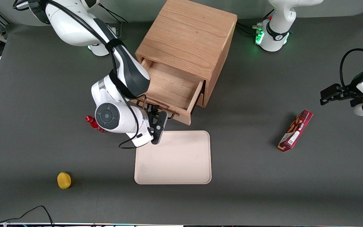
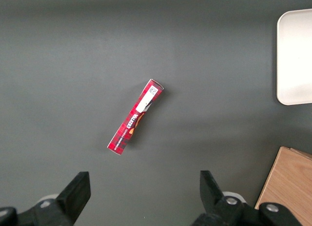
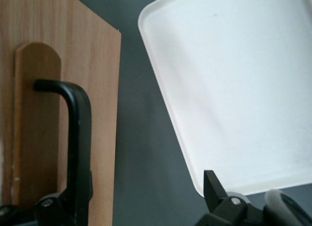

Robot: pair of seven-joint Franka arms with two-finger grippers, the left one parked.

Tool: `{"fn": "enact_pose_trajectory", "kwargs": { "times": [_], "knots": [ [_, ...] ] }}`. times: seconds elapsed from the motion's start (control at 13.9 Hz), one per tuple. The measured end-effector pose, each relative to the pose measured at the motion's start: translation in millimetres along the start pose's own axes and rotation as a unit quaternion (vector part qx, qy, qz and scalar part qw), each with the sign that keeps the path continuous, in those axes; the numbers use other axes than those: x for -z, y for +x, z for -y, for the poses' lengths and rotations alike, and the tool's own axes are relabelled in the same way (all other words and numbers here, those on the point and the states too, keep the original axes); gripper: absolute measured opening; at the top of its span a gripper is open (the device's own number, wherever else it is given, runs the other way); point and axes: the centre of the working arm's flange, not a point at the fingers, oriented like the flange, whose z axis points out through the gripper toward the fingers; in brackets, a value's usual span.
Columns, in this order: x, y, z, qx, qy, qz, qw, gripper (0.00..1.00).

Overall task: Open upper drawer
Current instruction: 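Pull the handle with the right gripper, sliding the upper drawer out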

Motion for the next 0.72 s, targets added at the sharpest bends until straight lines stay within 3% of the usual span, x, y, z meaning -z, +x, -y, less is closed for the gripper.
{"fn": "enact_pose_trajectory", "kwargs": {
  "times": [0.72],
  "knots": [
    [16.8, -17.6, -43.3, -0.022, -0.024, -0.014, 0.9994, 1.0]
  ]
}}
